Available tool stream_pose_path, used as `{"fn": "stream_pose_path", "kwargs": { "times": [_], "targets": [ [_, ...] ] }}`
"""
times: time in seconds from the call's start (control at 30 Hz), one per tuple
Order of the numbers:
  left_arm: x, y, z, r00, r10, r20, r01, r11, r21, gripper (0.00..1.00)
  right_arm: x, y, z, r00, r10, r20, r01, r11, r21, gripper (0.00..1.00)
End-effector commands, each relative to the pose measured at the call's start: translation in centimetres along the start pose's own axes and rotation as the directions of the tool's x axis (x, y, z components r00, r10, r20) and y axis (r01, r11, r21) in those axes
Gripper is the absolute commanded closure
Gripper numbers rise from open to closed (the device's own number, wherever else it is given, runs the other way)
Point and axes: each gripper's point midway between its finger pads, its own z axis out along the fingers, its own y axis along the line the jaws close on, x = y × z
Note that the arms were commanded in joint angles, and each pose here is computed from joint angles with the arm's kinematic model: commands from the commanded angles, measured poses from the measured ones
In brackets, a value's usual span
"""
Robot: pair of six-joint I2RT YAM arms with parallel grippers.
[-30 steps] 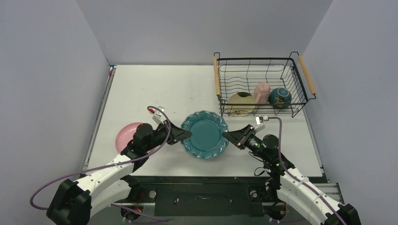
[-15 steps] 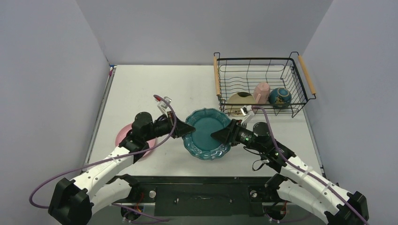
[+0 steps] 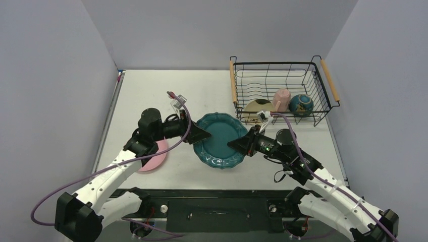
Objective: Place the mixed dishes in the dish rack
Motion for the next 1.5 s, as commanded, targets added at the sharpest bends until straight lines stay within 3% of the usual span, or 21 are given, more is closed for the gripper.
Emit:
{"fn": "stream_pose_path", "kwargs": {
  "times": [0.0, 0.1, 0.13, 0.3, 0.43, 0.5, 0.53, 0.57, 0.6, 0.63, 0.73, 0.8, 0.83, 0.9, 0.93, 1.1, 1.27, 1.3, 1.4, 1.47],
  "targets": [
    [-1.2, -1.3, -0.2, 0.997, 0.074, -0.021, -0.075, 0.995, -0.061, 0.43, -6.0, 0.3, -0.3, 0.968, -0.136, 0.213, 0.119, 0.989, 0.087, 1.00],
    [-1.9, 0.6, -1.3, 0.988, 0.148, -0.041, -0.154, 0.960, -0.235, 0.26, -9.2, 2.2, -1.2, 0.927, -0.267, 0.265, 0.251, 0.963, 0.093, 1.00],
    [-2.4, 1.4, -2.2, 0.987, 0.152, -0.047, -0.159, 0.932, -0.325, 0.24, -9.7, 1.2, -1.4, 0.916, -0.316, 0.247, 0.285, 0.946, 0.153, 1.00],
    [-5.3, 3.5, -6.3, 0.958, 0.283, -0.045, -0.253, 0.758, -0.601, 0.21, -18.7, 1.3, -4.5, 0.818, -0.492, 0.298, 0.369, 0.846, 0.385, 1.00],
    [-4.7, 3.5, -7.2, 0.940, 0.331, -0.081, -0.309, 0.726, -0.615, 0.21, -25.0, 0.7, -6.9, 0.712, -0.661, 0.235, 0.435, 0.679, 0.591, 1.00],
    [-4.2, 3.3, -7.2, 0.935, 0.342, -0.094, -0.327, 0.726, -0.605, 0.21, -28.0, 0.2, -7.9, 0.651, -0.739, 0.173, 0.483, 0.579, 0.657, 1.00],
    [-4.1, 3.2, -7.3, 0.932, 0.350, -0.099, -0.336, 0.726, -0.600, 0.21, -28.5, -0.8, -7.2, 0.651, -0.748, 0.129, 0.503, 0.552, 0.665, 1.00],
    [-4.0, 3.2, -7.4, 0.929, 0.356, -0.100, -0.341, 0.721, -0.603, 0.21, -30.5, -0.3, -8.4, 0.598, -0.796, 0.097, 0.531, 0.483, 0.696, 1.00],
    [-3.8, 3.2, -7.4, 0.926, 0.362, -0.103, -0.348, 0.720, -0.601, 0.21, -30.8, -2.0, -7.5, 0.606, -0.795, 0.030, 0.553, 0.448, 0.703, 1.00],
    [-3.7, 3.1, -7.4, 0.925, 0.367, -0.102, -0.351, 0.718, -0.601, 0.21, -32.6, -1.8, -8.6, 0.558, -0.830, -0.009, 0.575, 0.379, 0.725, 1.00],
    [-3.1, 2.7, -7.1, 0.918, 0.380, -0.110, -0.370, 0.728, -0.578, 0.22, -34.7, -4.6, -7.3, 0.504, -0.846, -0.173, 0.674, 0.260, 0.692, 1.00],
    [-2.8, 2.4, -7.0, 0.919, 0.379, -0.106, -0.369, 0.736, -0.567, 0.22, -34.9, -7.0, -6.3, 0.430, -0.851, -0.303, 0.766, 0.167, 0.620, 1.00],
    [-2.6, 2.4, -6.9, 0.920, 0.379, -0.102, -0.367, 0.741, -0.563, 0.22, -34.4, -8.6, -5.2, 0.350, -0.853, -0.386, 0.839, 0.103, 0.534, 1.00],
    [-2.1, 2.2, -6.6, 0.923, 0.374, -0.094, -0.362, 0.753, -0.550, 0.22, -34.0, -11.0, -4.0, 0.254, -0.846, -0.469, 0.901, 0.031, 0.432, 1.00],
    [-2.0, 2.1, -6.4, 0.928, 0.364, -0.086, -0.349, 0.760, -0.548, 0.22, -34.4, -11.6, -4.1, 0.234, -0.841, -0.487, 0.910, 0.013, 0.414, 1.00],
    [-1.2, 2.3, -5.6, 0.946, 0.317, -0.070, -0.303, 0.784, -0.542, 0.22, -33.7, -17.4, -1.8, 0.127, -0.794, -0.594, 0.975, -0.009, 0.221, 1.00],
    [-1.1, 2.7, -4.9, 0.950, 0.299, -0.090, -0.298, 0.780, -0.550, 0.22, -33.0, -21.2, 0.4, 0.012, -0.778, -0.628, 0.998, -0.027, 0.054, 1.00],
    [-1.1, 2.8, -4.9, 0.949, 0.300, -0.097, -0.302, 0.776, -0.554, 0.22, -31.9, -22.6, 1.2, 0.008, -0.774, -0.633, 1.000, 0.002, 0.010, 1.00],
    [-1.2, 3.2, -4.7, 0.948, 0.299, -0.111, -0.307, 0.764, -0.568, 0.22, -31.8, -24.0, 2.1, -0.051, -0.771, -0.635, 0.998, -0.020, -0.055, 1.00],
    [-1.3, 3.4, -4.5, 0.948, 0.298, -0.115, -0.308, 0.759, -0.573, 0.22, -31.7, -25.2, 2.6, -0.059, -0.770, -0.636, 0.997, -0.014, -0.075, 1.00]
  ]
}}
